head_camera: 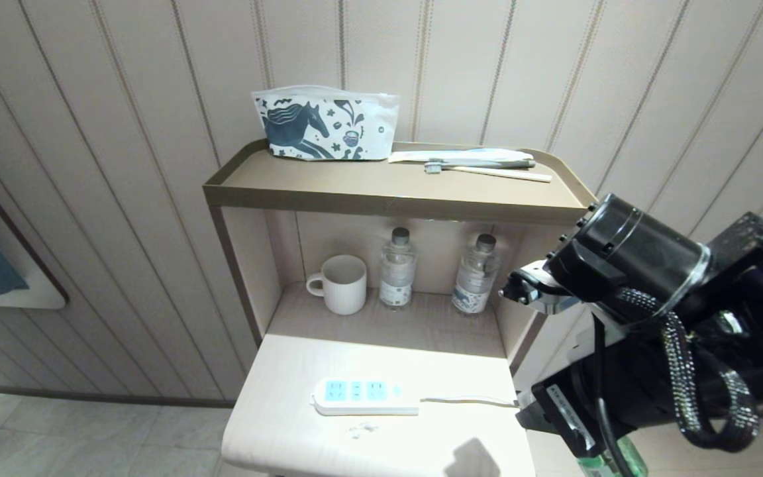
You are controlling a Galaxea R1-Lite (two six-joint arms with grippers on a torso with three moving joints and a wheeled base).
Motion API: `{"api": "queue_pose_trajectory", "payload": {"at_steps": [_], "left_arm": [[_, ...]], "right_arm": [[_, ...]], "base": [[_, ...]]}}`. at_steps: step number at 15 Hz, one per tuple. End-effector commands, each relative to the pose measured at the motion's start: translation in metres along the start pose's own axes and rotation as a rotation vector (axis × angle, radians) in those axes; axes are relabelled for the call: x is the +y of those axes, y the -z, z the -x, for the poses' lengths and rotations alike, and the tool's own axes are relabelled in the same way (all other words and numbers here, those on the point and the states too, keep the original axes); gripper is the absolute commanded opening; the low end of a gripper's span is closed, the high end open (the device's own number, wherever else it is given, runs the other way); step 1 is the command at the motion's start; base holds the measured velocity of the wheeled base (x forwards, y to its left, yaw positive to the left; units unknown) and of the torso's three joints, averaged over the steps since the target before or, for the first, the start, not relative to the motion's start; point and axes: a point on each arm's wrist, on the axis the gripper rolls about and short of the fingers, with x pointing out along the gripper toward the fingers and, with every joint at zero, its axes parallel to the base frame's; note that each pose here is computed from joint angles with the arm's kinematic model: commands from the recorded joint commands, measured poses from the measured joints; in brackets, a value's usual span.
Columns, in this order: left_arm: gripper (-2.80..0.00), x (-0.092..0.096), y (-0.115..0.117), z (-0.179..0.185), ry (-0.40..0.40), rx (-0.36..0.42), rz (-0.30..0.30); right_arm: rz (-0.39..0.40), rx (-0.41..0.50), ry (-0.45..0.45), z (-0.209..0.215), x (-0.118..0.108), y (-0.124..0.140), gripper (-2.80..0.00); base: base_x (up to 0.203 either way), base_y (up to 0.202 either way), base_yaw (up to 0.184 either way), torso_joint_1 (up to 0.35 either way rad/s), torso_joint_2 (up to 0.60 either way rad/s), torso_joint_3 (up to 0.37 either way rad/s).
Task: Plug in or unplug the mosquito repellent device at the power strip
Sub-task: Insert the plug into the socket
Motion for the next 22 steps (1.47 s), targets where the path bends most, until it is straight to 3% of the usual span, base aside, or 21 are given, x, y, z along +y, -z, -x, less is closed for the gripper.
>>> {"api": "queue_pose_trajectory", "payload": {"at_steps": [1, 12, 22], "left_arm": [[-2.8, 0.0, 0.0, 0.0, 0.0, 0.0, -0.001], [-2.8, 0.0, 0.0, 0.0, 0.001, 0.001, -0.001], [-2.8, 0.0, 0.0, 0.0, 0.001, 0.0, 0.001]], "right_arm": [[0.002, 0.008, 0.004, -0.002, 0.001, -0.001, -2.8], [0.006, 0.019, 0.007, -0.014, 0.006, -0.006, -2.8], [-0.007, 0.078, -0.003, -0.033, 0.009, -0.013, -2.8]], "base": [[0.0, 0.0, 0.0, 0.0, 0.0, 0.0], [-0.001, 0.156, -0.001, 0.002, 0.0, 0.003], [0.0, 0.006, 0.0, 0.001, 0.0, 0.0]]}}
